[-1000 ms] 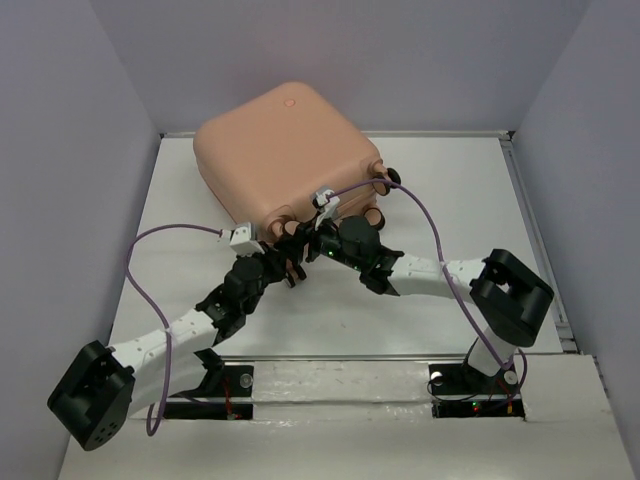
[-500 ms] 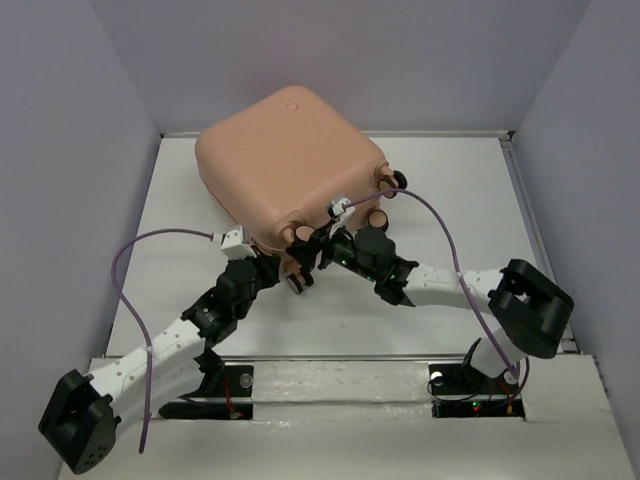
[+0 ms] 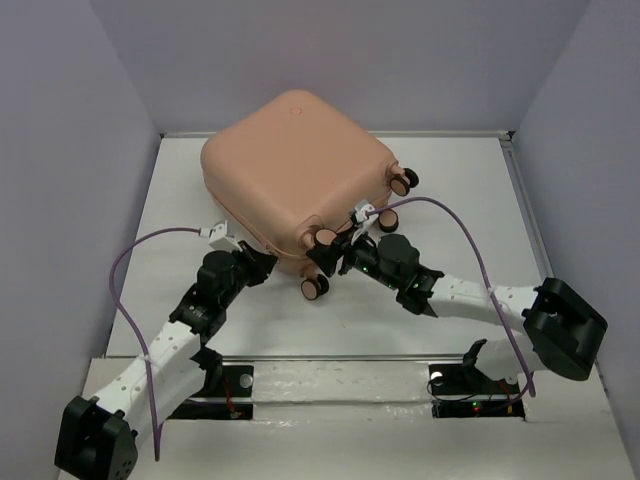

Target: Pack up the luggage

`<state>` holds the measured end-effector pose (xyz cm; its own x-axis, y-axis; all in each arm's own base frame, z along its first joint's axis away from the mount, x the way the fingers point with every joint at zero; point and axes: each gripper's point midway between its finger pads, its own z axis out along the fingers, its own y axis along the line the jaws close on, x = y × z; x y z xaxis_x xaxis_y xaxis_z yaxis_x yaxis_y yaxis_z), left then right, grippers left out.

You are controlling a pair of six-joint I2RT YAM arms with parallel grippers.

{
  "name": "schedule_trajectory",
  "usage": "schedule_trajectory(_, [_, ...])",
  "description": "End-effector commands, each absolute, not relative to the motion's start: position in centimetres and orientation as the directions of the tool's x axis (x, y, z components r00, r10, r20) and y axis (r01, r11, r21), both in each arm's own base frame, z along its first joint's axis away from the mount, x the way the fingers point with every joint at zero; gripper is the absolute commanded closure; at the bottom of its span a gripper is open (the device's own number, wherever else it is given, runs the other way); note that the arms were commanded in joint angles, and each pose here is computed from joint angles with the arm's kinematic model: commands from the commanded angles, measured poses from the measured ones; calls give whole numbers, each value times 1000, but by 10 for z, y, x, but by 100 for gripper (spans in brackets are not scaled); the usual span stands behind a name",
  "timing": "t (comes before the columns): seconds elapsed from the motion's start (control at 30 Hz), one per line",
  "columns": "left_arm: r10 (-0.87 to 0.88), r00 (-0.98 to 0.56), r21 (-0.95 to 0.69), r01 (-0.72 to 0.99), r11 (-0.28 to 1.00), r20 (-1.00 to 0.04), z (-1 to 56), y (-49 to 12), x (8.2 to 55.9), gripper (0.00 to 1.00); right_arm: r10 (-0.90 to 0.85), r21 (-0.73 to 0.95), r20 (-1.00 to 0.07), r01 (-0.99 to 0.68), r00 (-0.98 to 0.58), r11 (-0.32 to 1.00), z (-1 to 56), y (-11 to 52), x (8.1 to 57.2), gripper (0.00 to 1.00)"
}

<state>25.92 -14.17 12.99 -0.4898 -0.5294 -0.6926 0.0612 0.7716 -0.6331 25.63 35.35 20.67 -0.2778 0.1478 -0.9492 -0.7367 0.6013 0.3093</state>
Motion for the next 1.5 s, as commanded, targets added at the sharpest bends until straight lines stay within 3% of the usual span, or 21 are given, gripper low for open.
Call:
schedule_trajectory(0.0, [-636, -110, -625, -121, 771, -764, 192, -64, 301, 77, 243, 337, -939, -803, -245, 492, 252, 364, 244, 93])
schedule_trajectory(0.03, [-640, -90, -635, -83, 768, -763, 208, -67, 300, 65, 232, 334, -940, -810, -250, 483, 251, 371, 242, 93])
schedule_trajectory(0.07, [-645, -79, -643, -53, 764, -760, 220, -69, 297, 45, 201, 324, -945, -813, -257, 484, 240, 381, 243, 93])
schedule_trajectory(0.13, [-652, -33, -653, 7, 758, -757, 257, -67, 285, 27, 189, 305, -951, -837, -244, 454, 250, 401, 234, 93])
schedule_trajectory(0.2, [-642, -9, -642, 36, 766, -767, 280, -64, 272, 17, 156, 296, -955, -850, -253, 435, 243, 419, 228, 93])
schedule_trajectory(0.3, [-615, 32, -610, 95, 786, -788, 324, -61, 255, 15, 131, 266, -964, -875, -233, 404, 248, 450, 210, 93])
schedule_trajectory(0.33, [-614, 65, -604, 130, 786, -786, 348, -60, 249, 1, 134, 256, -966, -878, -220, 404, 254, 456, 208, 93])
schedule_trajectory(0.47, [-558, 34, -549, 139, 824, -829, 365, -61, 241, 1, 136, 257, -966, -863, -219, 436, 255, 460, 200, 93])
schedule_trajectory(0.5, [-552, 16, -543, 152, 826, -834, 365, -65, 241, 1, 126, 258, -966, -864, -225, 432, 254, 462, 195, 88])
schedule_trajectory(0.53, [-541, -3, -534, 159, 830, -841, 363, -68, 240, 1, 118, 257, -966, -865, -229, 431, 254, 464, 192, 78])
schedule_trajectory(0.6, [-533, -21, -526, 200, 827, -846, 368, -75, 237, 1, 72, 248, -967, -848, -243, 468, 246, 461, 196, 31])
schedule_trajectory(0.67, [-526, -28, -518, 225, 825, -850, 369, -79, 235, 1, 44, 228, -970, -829, -240, 510, 243, 452, 197, 0])
schedule_trajectory(0.8, [-513, -38, -492, 349, 797, -858, 377, -96, 223, 1, 59, 180, -982, -790, -181, 586, 267, 414, 202, 0])
schedule_trajectory(1.07, [-503, -20, -463, 422, 779, -864, 382, -103, 211, 1, 162, 128, -987, -669, -12, 732, 326, 304, 201, 0])
schedule_trajectory(1.33, [-478, 53, -402, 466, 788, -877, 398, -101, 198, 1, 349, 262, -928, -437, 131, 860, 358, 170, 197, 0])
schedule_trajectory(1.47, [-482, 58, -405, 460, 790, -874, 394, -100, 200, 1, 368, 288, -918, -392, 146, 874, 352, 150, 197, 0])
